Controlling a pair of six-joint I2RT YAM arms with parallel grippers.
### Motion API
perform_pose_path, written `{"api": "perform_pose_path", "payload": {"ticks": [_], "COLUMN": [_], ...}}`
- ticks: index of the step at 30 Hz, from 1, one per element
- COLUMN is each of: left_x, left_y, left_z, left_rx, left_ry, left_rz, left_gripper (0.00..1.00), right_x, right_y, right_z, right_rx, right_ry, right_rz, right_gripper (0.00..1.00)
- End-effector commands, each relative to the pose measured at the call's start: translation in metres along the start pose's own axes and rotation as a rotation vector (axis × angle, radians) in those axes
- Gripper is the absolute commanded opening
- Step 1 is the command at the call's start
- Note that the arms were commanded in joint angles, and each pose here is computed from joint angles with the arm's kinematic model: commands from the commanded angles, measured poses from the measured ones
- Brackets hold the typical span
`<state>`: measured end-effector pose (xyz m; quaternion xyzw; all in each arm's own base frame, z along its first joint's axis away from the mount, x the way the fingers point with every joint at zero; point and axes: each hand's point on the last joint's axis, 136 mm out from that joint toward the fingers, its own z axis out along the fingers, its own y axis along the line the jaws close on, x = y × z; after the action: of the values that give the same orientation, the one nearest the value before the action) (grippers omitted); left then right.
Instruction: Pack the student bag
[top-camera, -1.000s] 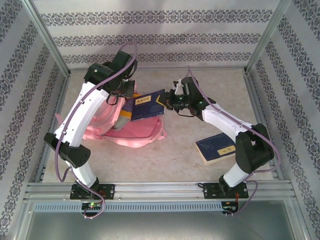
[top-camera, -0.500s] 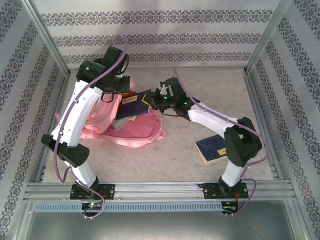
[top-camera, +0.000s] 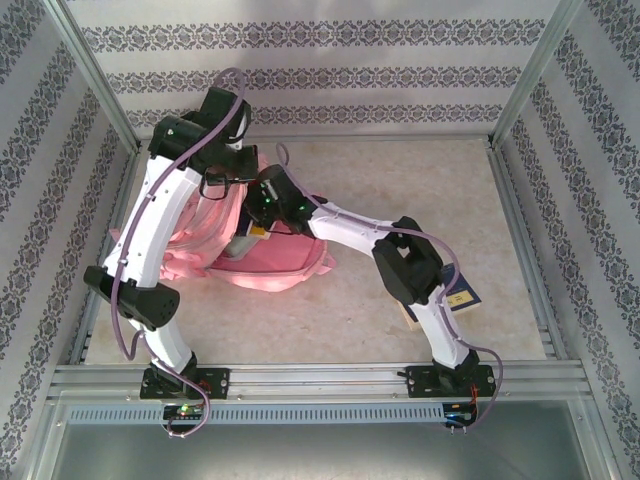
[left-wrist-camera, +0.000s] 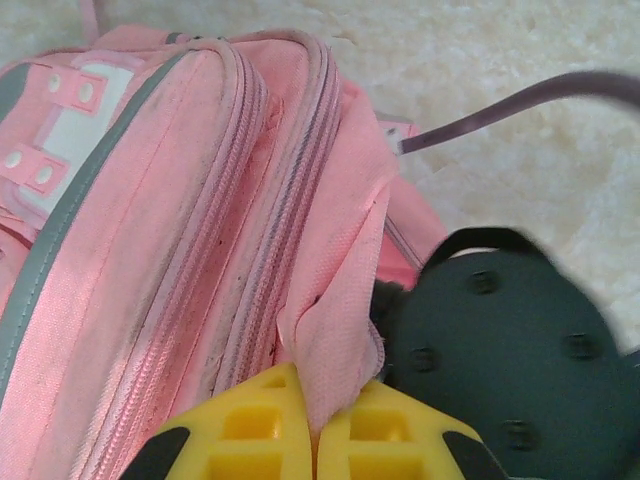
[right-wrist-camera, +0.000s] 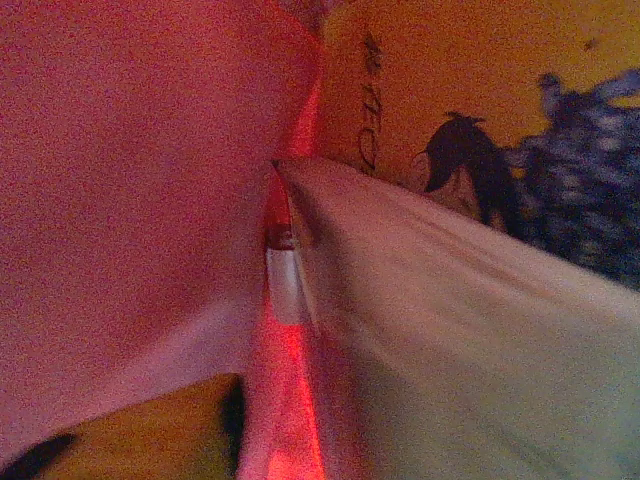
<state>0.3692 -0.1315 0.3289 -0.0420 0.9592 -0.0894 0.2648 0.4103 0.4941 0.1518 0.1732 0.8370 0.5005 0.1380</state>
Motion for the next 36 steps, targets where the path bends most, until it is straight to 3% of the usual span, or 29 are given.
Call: {"api": "perform_pose_path", "payload": {"ticks": [1, 4, 10, 17, 23, 26, 29, 36], "left_x": [-0.038, -0.04, -0.042, -0.041, -0.031, -0.019, -0.006, 0.018], "left_y": [-0.007, 0.0, 0.014, 0.023, 0.029, 0.029, 0.027, 0.024], "left_z": [-0.021, -0.016, -0.011, 0.0, 0.013, 0.033, 0.056, 0.105], "left_rx": [0.089, 0.08, 0.036, 0.032, 0.02, 0.033, 0.046, 0.025], "left_ry": [-0.151, -0.142, -0.139, -0.163, -0.168, -0.129, -0.088, -0.005], "left_rz": [-0.077, -0.103, -0.129, -0.179, -0.187, -0.188, -0.193, -0.133], "left_gripper": [0.0, 0.0, 0.0, 0.0, 0.0, 0.0, 0.0, 0.0], "right_x": [0.005, 0.004, -0.002, -0.003, -0.009, -0.018, -0.032, -0.056], "right_y": [0.004, 0.024, 0.036, 0.026, 0.008, -0.025, -0.073, -0.222], "right_z": [0.006, -0.01, -0.057, -0.102, -0.171, -0.217, -0.266, -0.391], "right_rx": [-0.01, -0.046, -0.05, -0.004, 0.102, 0.233, 0.364, 0.867], "right_ry": [0.02, 0.033, 0.039, 0.08, 0.056, 0.012, -0.044, -0.266], "right_rz": [-0.029, -0.13, -0.221, -0.284, -0.397, -0.424, -0.335, -0.054], "right_gripper": [0.65, 0.79, 0.93, 0.91, 0.83, 0.79, 0.75, 0.85]}}
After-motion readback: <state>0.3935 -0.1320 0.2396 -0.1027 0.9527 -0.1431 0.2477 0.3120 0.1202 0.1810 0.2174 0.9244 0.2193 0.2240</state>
